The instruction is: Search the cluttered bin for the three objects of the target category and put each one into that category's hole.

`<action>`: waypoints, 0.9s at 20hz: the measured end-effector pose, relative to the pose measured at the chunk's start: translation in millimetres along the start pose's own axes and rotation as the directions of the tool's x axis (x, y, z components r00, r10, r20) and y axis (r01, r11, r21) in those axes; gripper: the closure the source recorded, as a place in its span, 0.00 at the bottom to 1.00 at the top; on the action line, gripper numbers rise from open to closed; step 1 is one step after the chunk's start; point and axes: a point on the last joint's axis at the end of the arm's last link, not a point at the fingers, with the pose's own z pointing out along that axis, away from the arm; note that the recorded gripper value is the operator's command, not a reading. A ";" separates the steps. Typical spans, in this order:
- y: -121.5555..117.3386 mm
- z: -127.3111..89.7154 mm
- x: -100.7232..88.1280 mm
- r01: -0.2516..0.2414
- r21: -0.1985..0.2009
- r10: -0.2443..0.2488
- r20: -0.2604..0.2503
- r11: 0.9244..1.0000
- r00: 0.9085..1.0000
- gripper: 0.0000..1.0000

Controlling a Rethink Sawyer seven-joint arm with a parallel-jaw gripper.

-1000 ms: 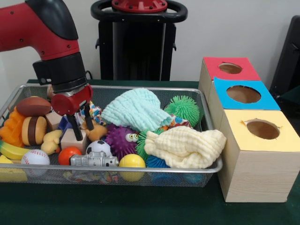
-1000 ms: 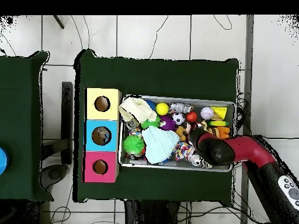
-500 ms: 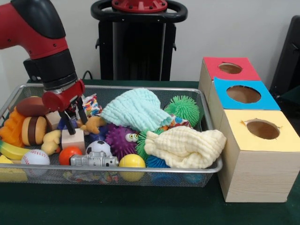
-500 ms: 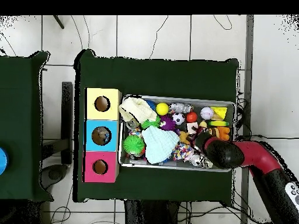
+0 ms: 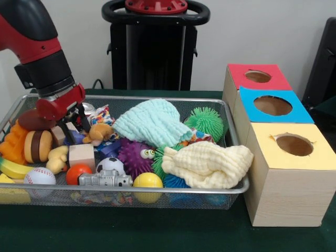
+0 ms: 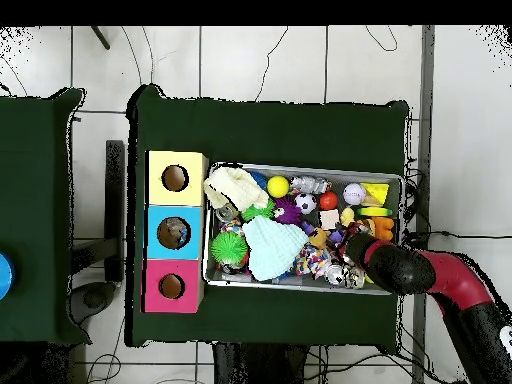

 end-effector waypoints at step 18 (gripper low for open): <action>6.7 16.8 -23.3 0.028 -0.028 -0.028 0.020 0.999 0.999 0.00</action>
